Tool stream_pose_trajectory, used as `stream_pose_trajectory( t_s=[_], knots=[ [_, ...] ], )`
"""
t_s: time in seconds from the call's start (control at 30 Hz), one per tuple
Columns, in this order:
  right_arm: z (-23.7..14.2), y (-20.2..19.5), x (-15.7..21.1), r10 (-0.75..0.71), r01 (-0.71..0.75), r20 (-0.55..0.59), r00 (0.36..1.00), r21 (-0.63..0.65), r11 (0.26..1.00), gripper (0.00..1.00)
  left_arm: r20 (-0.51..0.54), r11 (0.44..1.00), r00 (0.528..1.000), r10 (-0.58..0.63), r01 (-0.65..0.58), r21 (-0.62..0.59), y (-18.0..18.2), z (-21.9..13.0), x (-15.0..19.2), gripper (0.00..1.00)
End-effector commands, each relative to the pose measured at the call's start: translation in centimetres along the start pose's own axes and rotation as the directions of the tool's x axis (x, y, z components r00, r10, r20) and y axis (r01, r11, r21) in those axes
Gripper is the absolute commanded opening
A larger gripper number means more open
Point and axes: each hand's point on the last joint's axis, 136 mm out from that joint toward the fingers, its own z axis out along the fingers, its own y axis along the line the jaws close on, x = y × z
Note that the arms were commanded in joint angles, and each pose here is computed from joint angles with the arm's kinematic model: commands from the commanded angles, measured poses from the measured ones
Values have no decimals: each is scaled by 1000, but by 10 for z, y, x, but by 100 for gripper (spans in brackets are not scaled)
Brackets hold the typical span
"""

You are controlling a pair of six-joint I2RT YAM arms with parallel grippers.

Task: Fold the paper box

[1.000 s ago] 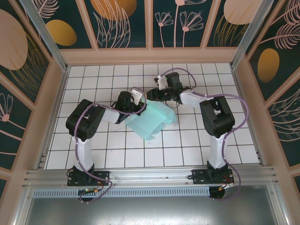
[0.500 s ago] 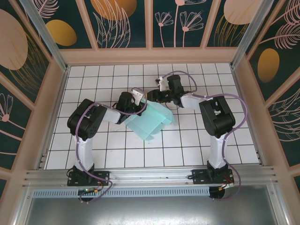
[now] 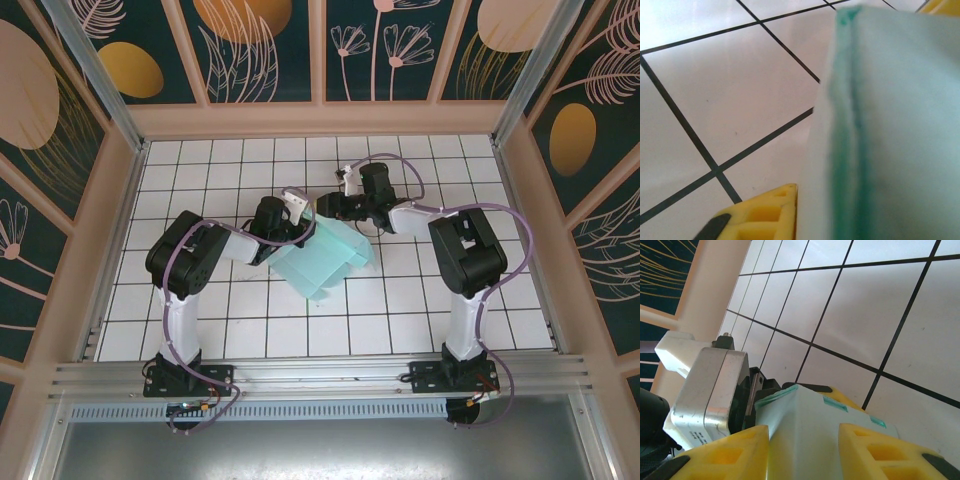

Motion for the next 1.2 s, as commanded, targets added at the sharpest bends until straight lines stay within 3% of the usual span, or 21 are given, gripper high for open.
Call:
stream_pose_trajectory(
  t_s=[0.0, 0.4, 0.47, 0.6, 0.7, 1.03, 1.1, 1.17],
  knots=[
    [-2, -27, 29, 66, -58, -68, 996, 108, 993, 40, 77, 998, 996, -50, 53, -34, 11, 0, -21, 16],
    [-3, -39, 35, 71, -59, -80, 994, 148, 987, 40, 107, 999, 993, -40, 42, -20, 5, -9, -31, 30],
    [-3, -39, 35, 71, -59, -79, 994, 150, 987, 40, 105, 999, 994, -39, 41, -17, 4, -10, -31, 29],
    [-3, -40, 36, 74, -61, -82, 994, 152, 986, 40, 98, 999, 995, -36, 37, -11, 3, -10, -31, 17],
    [-3, -43, 37, 76, -62, -85, 993, 163, 985, 40, 93, 999, 995, -36, 37, -3, 2, -11, -30, 0],
    [-7, -30, 26, 52, -44, -57, 997, 133, 990, 42, 100, 998, 993, -55, 52, 36, -5, -12, -32, 0],
    [-8, -31, 27, 50, -42, -59, 997, 138, 990, 42, 111, 998, 992, -62, 58, 34, -5, -13, -35, 12],
    [-8, -34, 29, 54, -44, -63, 997, 148, 988, 42, 116, 998, 991, -61, 58, 28, -5, -15, -35, 12]
  ],
)
